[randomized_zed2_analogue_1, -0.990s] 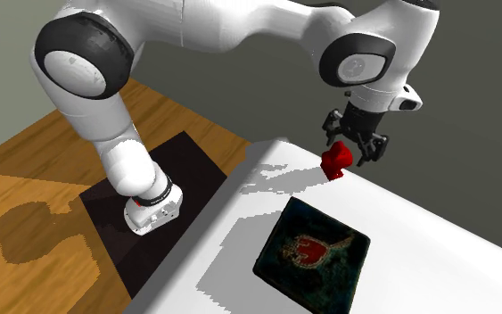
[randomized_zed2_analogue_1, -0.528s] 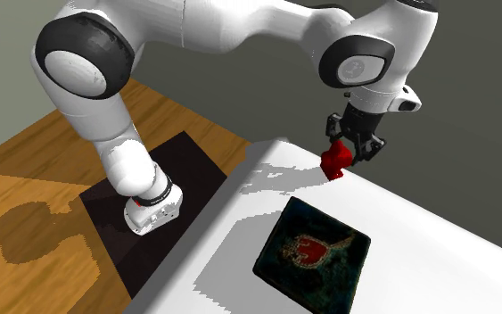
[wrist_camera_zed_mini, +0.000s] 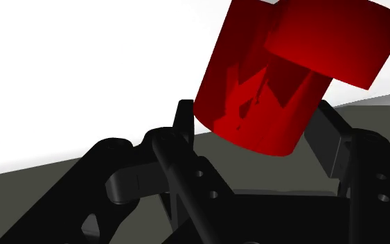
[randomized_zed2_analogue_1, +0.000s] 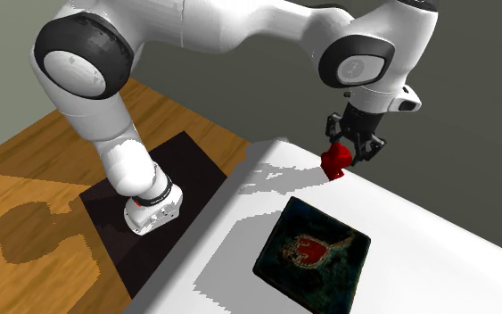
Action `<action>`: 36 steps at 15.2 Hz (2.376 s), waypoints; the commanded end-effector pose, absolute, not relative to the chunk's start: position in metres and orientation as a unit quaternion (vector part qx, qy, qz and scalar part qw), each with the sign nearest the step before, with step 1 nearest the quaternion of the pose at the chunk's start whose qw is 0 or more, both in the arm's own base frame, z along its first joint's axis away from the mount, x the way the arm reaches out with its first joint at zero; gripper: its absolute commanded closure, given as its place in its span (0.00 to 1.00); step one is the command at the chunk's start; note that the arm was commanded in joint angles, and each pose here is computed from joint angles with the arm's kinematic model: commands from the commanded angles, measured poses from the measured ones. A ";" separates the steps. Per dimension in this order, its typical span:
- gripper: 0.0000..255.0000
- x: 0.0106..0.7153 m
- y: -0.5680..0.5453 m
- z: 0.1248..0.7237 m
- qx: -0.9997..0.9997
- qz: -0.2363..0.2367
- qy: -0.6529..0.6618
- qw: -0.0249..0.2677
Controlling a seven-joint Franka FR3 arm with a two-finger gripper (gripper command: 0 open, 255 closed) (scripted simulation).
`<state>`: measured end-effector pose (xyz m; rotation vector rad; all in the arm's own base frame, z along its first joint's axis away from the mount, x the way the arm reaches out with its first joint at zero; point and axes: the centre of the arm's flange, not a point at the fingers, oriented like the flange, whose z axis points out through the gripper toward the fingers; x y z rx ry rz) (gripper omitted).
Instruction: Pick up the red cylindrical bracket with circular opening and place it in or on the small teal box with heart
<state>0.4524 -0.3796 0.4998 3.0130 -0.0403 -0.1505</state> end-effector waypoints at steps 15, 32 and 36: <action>1.00 0.453 -0.380 0.573 0.997 -0.050 -0.013 0.062; 1.00 0.453 -0.380 0.662 0.997 -0.050 -0.013 0.062; 1.00 0.429 -0.391 0.669 0.997 -0.050 -0.013 0.062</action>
